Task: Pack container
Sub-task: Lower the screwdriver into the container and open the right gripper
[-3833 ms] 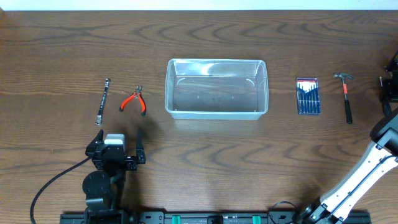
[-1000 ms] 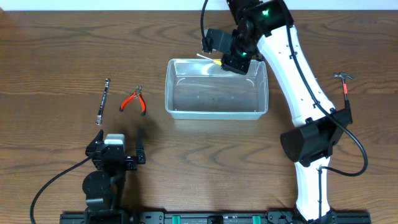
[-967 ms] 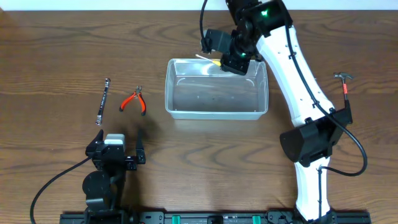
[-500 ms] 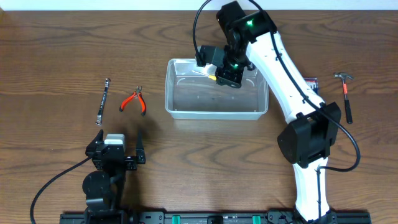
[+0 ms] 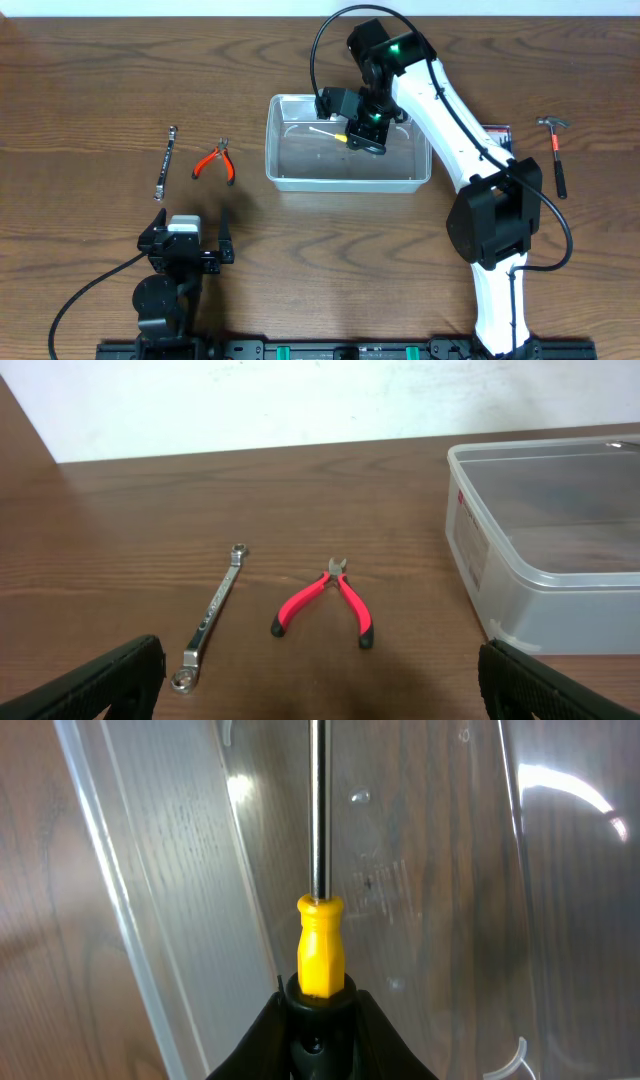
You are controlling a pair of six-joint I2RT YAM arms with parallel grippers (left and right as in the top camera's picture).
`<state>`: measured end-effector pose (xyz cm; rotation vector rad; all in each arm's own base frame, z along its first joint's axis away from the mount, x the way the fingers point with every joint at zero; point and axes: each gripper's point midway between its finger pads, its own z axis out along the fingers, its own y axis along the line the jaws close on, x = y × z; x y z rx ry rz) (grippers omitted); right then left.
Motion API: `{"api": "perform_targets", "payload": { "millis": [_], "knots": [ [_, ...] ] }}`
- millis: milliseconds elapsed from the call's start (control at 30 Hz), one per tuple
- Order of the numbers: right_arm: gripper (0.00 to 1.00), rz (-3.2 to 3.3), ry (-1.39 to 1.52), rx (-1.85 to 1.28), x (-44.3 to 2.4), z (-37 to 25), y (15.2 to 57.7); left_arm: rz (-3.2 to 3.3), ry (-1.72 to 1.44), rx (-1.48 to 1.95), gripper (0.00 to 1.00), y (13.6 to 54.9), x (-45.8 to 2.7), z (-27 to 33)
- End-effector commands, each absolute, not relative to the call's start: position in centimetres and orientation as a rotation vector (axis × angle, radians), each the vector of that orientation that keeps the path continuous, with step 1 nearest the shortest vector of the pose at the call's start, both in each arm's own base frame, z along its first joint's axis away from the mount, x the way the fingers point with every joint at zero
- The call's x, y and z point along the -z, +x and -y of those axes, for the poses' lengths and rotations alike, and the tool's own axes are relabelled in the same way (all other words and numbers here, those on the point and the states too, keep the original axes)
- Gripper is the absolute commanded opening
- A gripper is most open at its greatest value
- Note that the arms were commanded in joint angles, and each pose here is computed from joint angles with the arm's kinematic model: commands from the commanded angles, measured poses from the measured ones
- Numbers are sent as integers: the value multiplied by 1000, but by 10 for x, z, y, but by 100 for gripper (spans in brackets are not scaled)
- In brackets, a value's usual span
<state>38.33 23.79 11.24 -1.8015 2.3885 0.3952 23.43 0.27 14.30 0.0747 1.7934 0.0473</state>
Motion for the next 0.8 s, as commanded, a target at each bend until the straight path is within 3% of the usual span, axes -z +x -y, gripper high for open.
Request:
{"api": "perform_targets", "payload": {
  "millis": [0,767],
  "knots": [
    [1,-2369,-1824,-439,-108,-246,378,-1821,64,-54,98,234,-130,-5],
    [1,-2435,-1811,-426,-60,-237,377,-1821,64,-54,98,234,-130,-5]
  ]
}}
